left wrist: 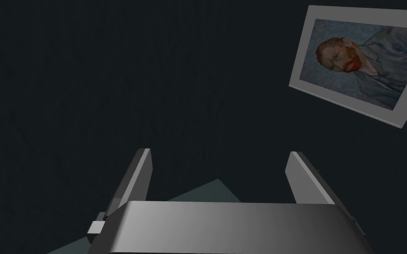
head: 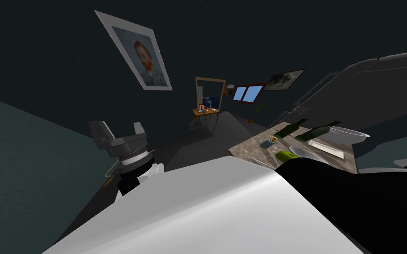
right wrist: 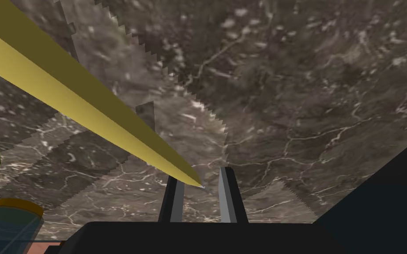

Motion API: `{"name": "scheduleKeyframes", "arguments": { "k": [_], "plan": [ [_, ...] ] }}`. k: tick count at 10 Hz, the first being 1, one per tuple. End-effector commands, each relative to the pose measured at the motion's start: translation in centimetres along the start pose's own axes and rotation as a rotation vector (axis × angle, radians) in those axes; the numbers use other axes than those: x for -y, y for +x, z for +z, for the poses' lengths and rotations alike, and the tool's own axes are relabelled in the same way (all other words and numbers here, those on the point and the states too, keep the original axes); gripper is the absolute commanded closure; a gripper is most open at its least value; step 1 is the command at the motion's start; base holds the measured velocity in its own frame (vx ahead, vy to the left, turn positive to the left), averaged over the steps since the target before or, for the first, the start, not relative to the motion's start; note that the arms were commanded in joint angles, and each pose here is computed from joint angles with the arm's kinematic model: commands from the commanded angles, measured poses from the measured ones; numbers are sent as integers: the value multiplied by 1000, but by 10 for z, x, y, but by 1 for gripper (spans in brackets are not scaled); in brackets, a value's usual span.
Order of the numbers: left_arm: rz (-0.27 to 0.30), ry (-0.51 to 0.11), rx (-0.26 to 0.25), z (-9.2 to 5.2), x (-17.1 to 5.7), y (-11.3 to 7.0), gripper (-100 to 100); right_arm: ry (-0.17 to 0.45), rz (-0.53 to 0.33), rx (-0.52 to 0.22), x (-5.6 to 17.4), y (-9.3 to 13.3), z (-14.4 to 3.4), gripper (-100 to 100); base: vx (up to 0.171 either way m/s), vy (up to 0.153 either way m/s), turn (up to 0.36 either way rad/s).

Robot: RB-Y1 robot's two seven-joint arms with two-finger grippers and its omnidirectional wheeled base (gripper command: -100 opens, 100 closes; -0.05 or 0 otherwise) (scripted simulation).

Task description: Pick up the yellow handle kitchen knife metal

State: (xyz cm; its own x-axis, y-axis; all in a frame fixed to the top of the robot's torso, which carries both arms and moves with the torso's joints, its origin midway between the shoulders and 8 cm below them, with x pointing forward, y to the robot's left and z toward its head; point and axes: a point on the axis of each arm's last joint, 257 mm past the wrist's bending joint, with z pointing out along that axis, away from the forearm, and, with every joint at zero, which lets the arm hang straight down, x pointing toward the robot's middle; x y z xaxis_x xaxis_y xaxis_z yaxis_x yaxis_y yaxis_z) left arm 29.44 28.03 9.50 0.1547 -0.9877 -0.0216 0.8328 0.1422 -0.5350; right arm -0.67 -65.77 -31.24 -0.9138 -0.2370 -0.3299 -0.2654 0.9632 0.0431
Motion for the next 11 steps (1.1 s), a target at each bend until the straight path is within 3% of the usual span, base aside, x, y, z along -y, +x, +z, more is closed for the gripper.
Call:
{"name": "scheduleKeyframes", "arguments": {
  "k": [1,4,5,7,8,9,10,11],
  "plan": [
    [0,0,0,0,0,0,0,-9,-34,54,9,-27,4,100,51,12,-216],
    [0,0,0,0,0,0,0,-36,-73,20,4,-21,5,100,26,8,-31],
    [0,0,0,0,0,0,0,-35,-83,70,12,-44,9,100,34,-4,-280],
    [0,0,0,0,0,0,0,-55,-125,31,10,-38,9,100,25,12,-55],
    [0,0,0,0,0,0,0,-45,-132,77,21,-60,11,100,32,5,-201],
    [0,0,0,0,0,0,0,-49,-147,76,21,-63,12,100,38,15,-168],
    [0,0,0,0,0,0,0,-67,-168,42,17,-54,12,100,19,8,-3],
    [0,0,0,0,0,0,0,-54,-174,89,28,-78,13,100,38,6,-198]
  ]
}}
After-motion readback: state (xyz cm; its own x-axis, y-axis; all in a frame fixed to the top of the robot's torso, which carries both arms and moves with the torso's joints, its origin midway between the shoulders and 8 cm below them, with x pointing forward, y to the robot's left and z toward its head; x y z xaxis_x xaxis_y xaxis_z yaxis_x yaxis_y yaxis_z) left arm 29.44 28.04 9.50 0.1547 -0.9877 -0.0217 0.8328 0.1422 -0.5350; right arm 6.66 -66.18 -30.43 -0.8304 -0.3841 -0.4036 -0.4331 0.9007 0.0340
